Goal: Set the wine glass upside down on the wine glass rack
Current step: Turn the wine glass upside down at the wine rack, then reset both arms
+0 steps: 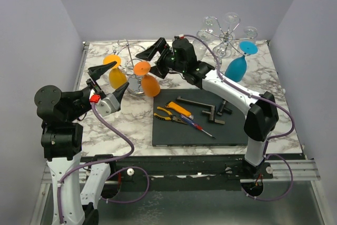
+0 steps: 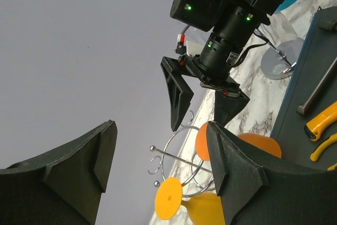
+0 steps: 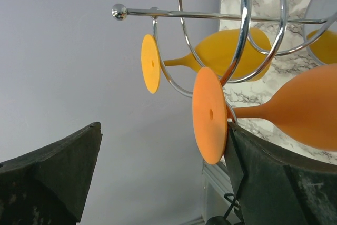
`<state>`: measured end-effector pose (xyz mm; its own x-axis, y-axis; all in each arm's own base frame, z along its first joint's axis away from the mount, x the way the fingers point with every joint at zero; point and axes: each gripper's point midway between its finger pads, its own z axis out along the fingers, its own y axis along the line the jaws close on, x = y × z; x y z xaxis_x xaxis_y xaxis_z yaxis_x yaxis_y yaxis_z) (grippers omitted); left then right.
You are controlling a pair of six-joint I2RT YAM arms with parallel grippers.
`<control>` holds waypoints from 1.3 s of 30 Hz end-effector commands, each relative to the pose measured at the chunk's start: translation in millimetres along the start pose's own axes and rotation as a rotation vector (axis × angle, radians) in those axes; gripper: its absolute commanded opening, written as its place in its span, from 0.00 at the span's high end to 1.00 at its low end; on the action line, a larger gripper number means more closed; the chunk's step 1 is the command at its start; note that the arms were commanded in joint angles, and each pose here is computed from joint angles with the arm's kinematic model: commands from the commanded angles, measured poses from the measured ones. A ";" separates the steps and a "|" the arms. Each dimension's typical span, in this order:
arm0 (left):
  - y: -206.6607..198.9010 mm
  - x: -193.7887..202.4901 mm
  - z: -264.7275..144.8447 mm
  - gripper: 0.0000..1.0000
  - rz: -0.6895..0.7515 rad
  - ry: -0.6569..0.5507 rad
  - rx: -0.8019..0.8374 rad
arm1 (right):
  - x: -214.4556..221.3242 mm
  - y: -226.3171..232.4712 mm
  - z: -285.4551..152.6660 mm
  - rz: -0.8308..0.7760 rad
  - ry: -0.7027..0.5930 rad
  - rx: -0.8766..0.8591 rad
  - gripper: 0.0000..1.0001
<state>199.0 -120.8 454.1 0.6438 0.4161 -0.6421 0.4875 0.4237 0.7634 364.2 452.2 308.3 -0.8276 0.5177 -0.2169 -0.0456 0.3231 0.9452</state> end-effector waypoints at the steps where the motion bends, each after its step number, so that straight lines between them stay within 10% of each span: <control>1: -2.3 1.9 -0.6 0.25 -0.002 0.001 0.001 | -11.8 19.3 -18.8 -0.089 -0.055 0.023 0.00; 31: 0.7 4.4 -1.8 0.25 -0.031 0.020 -0.022 | 2.7 43.3 -31.7 -0.397 -0.171 0.163 0.00; 39: 34.6 4.0 -1.7 0.19 -0.260 0.080 -0.161 | 29.3 62.3 -47.8 -0.606 -0.239 0.197 0.00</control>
<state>206.3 -115.8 456.8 0.5764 0.3994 -0.7129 0.5203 0.4933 0.6971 315.9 462.6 375.4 -0.6342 0.4176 -0.6507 -0.3241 0.6205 0.7141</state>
